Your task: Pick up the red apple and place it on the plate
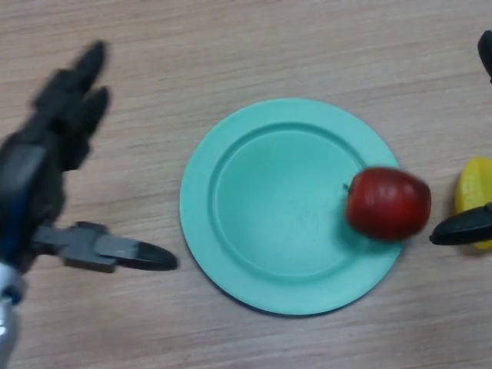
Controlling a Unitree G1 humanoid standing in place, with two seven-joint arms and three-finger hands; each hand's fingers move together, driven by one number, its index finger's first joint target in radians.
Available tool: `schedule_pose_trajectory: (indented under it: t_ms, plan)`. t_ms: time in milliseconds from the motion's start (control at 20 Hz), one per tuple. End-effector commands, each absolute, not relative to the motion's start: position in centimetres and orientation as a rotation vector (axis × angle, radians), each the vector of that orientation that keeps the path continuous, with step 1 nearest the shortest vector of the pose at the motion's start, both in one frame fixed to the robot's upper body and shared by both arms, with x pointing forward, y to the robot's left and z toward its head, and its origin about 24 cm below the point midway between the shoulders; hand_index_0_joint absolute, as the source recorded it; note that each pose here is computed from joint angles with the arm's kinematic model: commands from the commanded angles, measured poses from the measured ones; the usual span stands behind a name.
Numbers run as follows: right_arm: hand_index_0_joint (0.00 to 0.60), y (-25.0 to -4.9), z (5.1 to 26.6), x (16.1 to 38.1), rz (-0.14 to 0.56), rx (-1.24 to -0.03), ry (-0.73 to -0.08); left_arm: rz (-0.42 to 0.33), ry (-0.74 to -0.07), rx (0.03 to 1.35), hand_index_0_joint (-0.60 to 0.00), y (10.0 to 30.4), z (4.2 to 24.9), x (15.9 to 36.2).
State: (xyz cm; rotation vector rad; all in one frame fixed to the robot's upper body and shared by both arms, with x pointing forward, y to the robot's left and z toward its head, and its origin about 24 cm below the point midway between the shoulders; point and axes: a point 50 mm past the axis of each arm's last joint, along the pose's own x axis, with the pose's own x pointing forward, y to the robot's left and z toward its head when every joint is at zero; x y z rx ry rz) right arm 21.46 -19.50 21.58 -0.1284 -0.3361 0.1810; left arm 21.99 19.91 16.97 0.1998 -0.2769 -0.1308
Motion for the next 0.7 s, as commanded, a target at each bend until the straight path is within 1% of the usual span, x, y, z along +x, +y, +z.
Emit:
schedule_pose_trajectory:
  t_ms: [50,100,200,350,600,700]
  plan:
    - [0.000,-19.3,24.2,20.2,0.190,-0.174,-0.550,-0.067,-0.568,0.250,0.000,21.2,20.5,20.2]
    - [0.000,-19.1,24.3,20.3,0.197,-0.166,-0.549,-0.049,-0.572,0.242,0.000,21.8,20.4,20.0]
    - [0.000,-18.9,24.2,20.4,0.206,-0.163,-0.549,-0.063,-0.531,0.189,0.000,22.3,20.9,19.6]
    - [0.000,-18.5,24.0,20.4,0.216,-0.155,-0.546,-0.062,-0.541,0.182,0.000,22.5,21.4,19.5]
    - [0.000,-18.2,23.8,20.1,0.230,-0.129,-0.548,-0.066,-0.568,0.191,0.000,22.3,21.4,19.5]
    - [0.000,-18.2,23.7,20.0,0.238,-0.116,-0.540,-0.059,-0.569,0.196,0.000,22.2,21.4,19.3]
